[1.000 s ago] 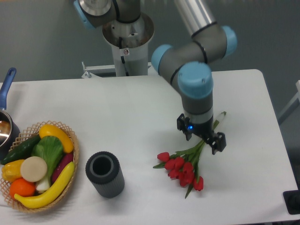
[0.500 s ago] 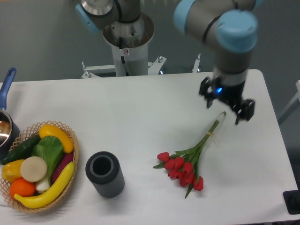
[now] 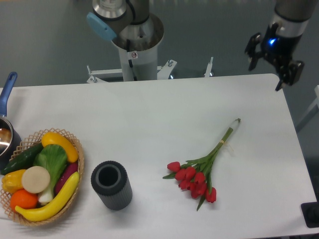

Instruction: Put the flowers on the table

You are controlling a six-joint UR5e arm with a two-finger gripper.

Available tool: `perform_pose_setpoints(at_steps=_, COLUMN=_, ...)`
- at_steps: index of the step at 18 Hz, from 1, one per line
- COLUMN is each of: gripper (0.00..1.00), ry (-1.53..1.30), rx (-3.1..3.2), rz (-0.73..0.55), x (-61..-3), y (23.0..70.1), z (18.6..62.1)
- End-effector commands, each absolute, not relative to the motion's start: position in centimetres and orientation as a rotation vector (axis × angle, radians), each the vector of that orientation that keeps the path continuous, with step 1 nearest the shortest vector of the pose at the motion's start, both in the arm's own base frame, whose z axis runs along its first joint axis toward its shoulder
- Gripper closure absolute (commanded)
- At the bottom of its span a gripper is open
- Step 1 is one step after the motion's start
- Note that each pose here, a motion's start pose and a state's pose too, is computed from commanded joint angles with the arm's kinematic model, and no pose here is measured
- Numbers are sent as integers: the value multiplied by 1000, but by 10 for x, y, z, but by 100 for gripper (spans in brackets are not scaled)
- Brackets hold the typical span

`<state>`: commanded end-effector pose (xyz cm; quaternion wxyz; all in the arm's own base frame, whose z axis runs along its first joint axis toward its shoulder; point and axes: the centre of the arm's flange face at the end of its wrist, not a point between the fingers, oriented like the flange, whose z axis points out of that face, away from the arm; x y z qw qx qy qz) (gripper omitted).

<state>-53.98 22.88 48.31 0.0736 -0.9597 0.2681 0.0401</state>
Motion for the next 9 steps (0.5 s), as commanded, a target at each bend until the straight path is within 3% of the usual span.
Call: perform_pose_setpoints(at_steps=9, gripper=0, ry=771, rx=-2844, rz=109, x=-539, y=224, z=475)
